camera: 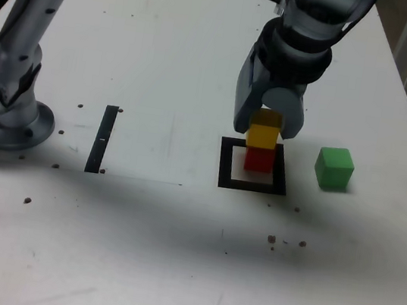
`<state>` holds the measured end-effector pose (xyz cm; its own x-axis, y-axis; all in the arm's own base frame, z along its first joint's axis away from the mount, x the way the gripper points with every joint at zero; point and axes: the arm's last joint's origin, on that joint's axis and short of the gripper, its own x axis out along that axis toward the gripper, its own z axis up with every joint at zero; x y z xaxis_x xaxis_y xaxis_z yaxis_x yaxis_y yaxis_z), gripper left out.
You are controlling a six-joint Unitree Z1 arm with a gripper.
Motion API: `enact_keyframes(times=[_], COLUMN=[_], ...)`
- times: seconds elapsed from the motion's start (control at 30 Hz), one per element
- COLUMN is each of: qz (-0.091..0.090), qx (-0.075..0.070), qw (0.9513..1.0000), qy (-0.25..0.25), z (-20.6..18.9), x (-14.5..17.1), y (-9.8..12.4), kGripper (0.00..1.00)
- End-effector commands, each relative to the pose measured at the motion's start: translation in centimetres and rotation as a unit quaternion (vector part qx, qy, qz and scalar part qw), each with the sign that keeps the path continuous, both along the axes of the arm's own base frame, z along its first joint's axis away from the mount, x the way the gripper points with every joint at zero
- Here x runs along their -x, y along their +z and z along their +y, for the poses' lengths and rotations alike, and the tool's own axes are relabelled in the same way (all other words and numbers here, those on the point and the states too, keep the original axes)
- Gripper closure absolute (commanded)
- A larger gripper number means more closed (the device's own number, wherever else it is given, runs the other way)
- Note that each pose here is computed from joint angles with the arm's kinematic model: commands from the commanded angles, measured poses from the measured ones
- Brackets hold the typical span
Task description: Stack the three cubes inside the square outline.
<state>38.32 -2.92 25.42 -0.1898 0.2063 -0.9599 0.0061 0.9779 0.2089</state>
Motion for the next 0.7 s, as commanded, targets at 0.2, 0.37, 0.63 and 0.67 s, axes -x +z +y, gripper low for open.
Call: enact_keyframes(times=[0.2, 0.37, 0.63, 0.67], qz=[-0.012, -0.007, 0.006, 0.008], qx=[0.016, 0.015, 0.002, 0.001], qw=[0.9997, 0.9998, 1.0, 1.0], qy=[-0.01, -0.01, -0.005, -0.005], z=[-0.1, -0.1, 0.2, 0.2], x=[-0.2, 0.0, 1.4, 1.6], y=[0.1, 0.2, 1.4, 1.5], kGripper=[0.18, 0.13, 0.01, 0.01])
